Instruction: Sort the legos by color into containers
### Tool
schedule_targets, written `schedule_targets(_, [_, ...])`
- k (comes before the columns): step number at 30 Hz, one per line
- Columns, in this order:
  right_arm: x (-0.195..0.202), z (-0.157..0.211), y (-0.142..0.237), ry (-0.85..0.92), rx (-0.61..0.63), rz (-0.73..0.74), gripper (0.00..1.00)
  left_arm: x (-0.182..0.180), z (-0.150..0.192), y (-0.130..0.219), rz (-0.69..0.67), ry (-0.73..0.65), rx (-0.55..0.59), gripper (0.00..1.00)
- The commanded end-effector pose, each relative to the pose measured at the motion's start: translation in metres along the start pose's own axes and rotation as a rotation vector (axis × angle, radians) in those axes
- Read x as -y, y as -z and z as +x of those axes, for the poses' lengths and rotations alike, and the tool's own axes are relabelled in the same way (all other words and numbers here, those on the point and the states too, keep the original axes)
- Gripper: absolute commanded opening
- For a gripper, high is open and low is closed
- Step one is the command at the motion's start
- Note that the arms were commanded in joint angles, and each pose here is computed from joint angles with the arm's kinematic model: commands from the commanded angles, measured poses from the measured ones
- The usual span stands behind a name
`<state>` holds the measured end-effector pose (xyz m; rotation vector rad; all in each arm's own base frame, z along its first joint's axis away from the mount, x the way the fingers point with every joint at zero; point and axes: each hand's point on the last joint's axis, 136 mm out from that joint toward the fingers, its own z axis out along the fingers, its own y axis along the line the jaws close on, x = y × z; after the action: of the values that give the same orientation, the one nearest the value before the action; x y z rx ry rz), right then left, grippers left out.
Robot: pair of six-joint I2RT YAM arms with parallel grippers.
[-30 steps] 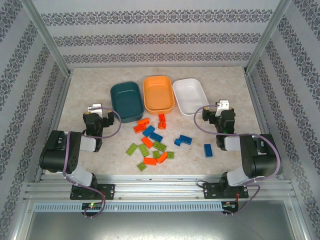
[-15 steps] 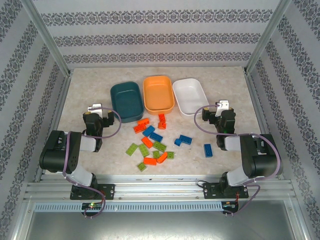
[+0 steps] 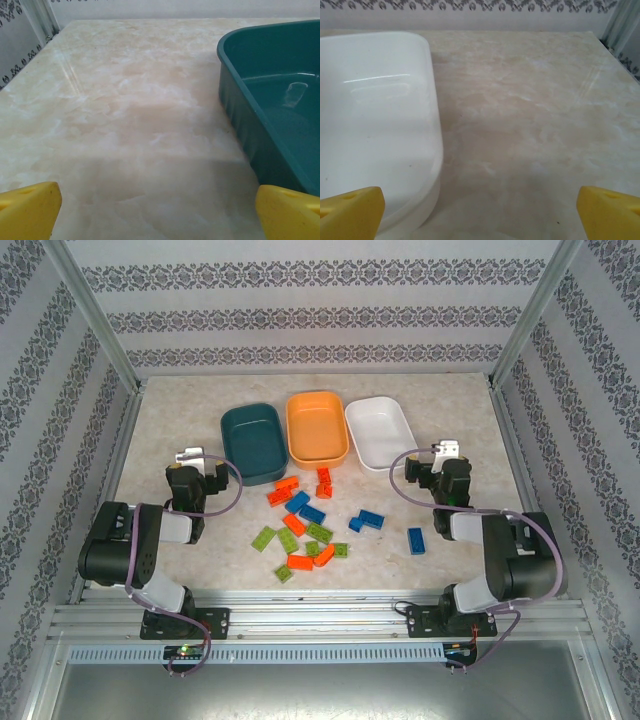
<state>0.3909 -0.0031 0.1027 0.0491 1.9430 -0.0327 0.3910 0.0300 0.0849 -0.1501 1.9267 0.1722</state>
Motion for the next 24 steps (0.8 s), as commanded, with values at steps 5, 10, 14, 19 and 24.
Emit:
schedule_targets(5, [0.025,-0.053,0.024,-0.139,-0.005,0.133,0.98,-0.050,-0.051,0.027,-0.265,0.118,0.036,1.00])
schedule_targets(10, [0.002,-0.077,0.041,-0.299,-0.141,0.017,0.98,-0.066,-0.104,0.062,-0.337,0.260,0.024,1.00])
schedule_targets(14, [-0.015,-0.055,0.060,-0.417,-0.368,-0.014,0.98,-0.043,-0.119,0.083,-0.176,0.385,-0.025,1.00])
schedule_targets(19, [-0.014,-0.005,0.102,-0.438,-0.642,0.090,0.97,0.007,-0.111,0.099,0.095,0.438,-0.179,1.00])
schedule_targets(24, [-0.029,0.031,0.134,-0.429,-0.747,0.060,0.98,0.061,-0.085,0.115,0.352,0.434,-0.420,1.00])
